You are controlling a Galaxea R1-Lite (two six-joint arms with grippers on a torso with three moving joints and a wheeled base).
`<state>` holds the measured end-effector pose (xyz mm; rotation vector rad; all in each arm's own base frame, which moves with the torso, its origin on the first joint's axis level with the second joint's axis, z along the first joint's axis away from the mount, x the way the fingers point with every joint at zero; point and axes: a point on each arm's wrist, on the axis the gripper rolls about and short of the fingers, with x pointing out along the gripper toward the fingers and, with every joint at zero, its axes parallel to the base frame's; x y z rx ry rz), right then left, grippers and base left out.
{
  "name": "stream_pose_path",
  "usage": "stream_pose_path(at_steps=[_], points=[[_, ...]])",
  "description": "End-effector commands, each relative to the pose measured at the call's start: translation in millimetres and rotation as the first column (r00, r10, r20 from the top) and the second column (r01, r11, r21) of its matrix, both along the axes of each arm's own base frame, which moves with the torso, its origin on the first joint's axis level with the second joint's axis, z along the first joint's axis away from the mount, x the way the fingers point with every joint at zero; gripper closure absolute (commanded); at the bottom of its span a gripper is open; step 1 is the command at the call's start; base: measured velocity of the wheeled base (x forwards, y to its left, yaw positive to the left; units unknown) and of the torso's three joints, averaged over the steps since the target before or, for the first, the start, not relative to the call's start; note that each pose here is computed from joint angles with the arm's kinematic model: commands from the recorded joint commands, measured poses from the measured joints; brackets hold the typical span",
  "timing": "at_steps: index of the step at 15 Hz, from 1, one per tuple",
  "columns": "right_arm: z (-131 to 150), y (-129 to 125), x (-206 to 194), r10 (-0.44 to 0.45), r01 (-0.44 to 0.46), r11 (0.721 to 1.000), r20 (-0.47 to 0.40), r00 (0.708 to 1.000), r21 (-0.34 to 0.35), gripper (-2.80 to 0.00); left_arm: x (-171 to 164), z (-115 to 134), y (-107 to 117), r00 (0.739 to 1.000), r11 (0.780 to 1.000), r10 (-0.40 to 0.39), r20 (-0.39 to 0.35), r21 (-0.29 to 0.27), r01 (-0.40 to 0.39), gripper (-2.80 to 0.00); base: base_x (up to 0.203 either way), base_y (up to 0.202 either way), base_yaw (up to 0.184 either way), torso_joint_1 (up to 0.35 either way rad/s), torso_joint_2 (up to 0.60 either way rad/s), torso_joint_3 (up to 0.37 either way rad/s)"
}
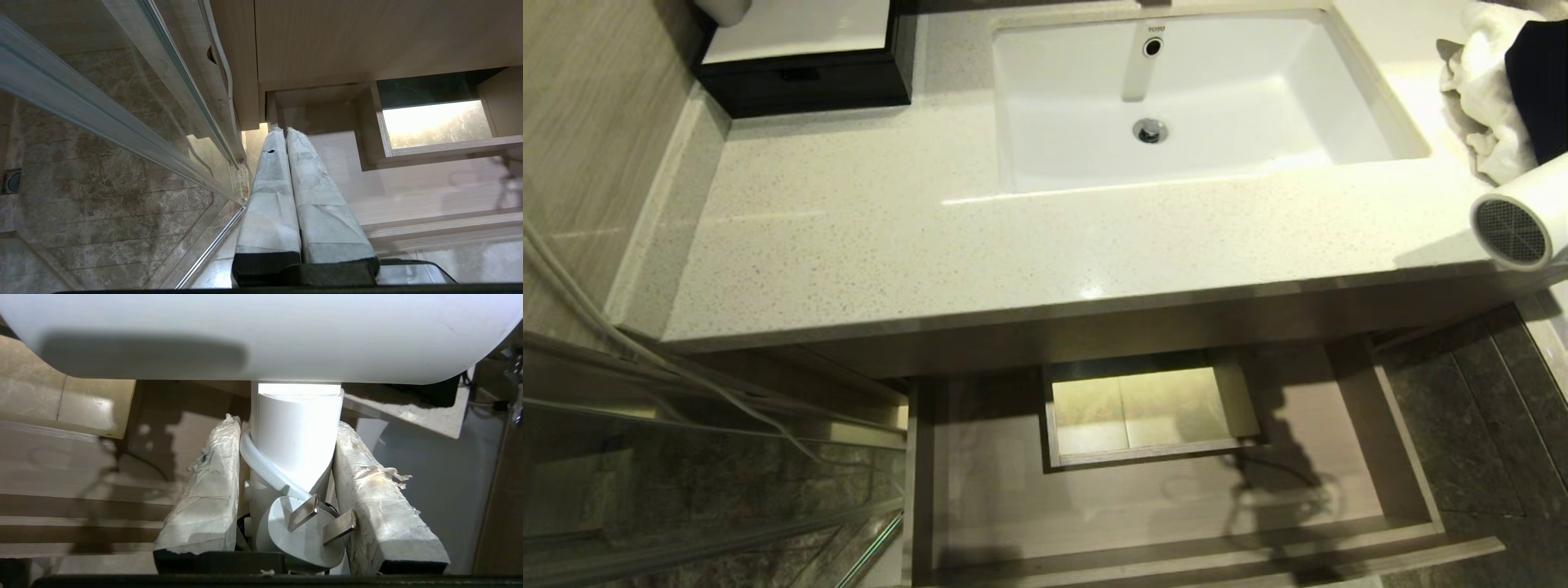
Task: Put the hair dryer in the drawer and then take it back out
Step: Place it on the countertop
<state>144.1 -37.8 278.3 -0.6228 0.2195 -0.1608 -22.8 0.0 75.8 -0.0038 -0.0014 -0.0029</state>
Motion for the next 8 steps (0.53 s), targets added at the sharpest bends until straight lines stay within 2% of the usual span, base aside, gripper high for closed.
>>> stream_pose_path(at_steps=[1, 3, 5, 7, 8], points=[[-0.3, 0.7, 8.1, 0.045, -0.047, 0.997, -0.025, 0.999, -0.059, 0.0, 0.0, -0.1, 0.0, 1.0, 1.0, 0.001, 0.0, -0.001, -0.001, 0.0, 0.0, 0.0, 0.0, 0.0, 0.0, 0.0], [1.9, 8.4, 15.2, 0.198, -0.199, 0.979, -0.013, 0.98, -0.051, 0.0, 0.1, -0.5, 0.0, 1.0, 1.0, 0.0, -0.001, -0.001, 0.0, 0.0, 0.0, 0.0, 0.0, 0.0, 0.0, 0.0], [10.9, 16.7, 31.1, 0.343, -0.343, 0.937, -0.011, 0.939, -0.067, 0.0, 0.0, -0.2, 0.0, 1.0, 1.0, 0.0, 0.0, -0.001, 0.0, 0.0, 0.0, 0.0, 0.0, 0.0, 0.0, 0.0], [13.2, 22.0, 40.9, 0.419, -0.419, 0.902, -0.024, 0.908, -0.101, 0.0, 0.0, -0.1, 0.0, 1.0, 1.0, 0.001, 0.0, -0.001, -0.001, 0.0, 0.0, 0.0, 0.0, 0.0, 0.0, 0.0], [15.0, 24.4, 51.8, 0.474, -0.474, 0.875, -0.029, 0.88, -0.099, 0.0, 0.0, -0.1, 0.0, 1.0, 1.0, 0.001, 0.0, -0.001, -0.001, 0.0, 0.0, 0.0, 0.0, 0.0, 0.0, 0.0]])
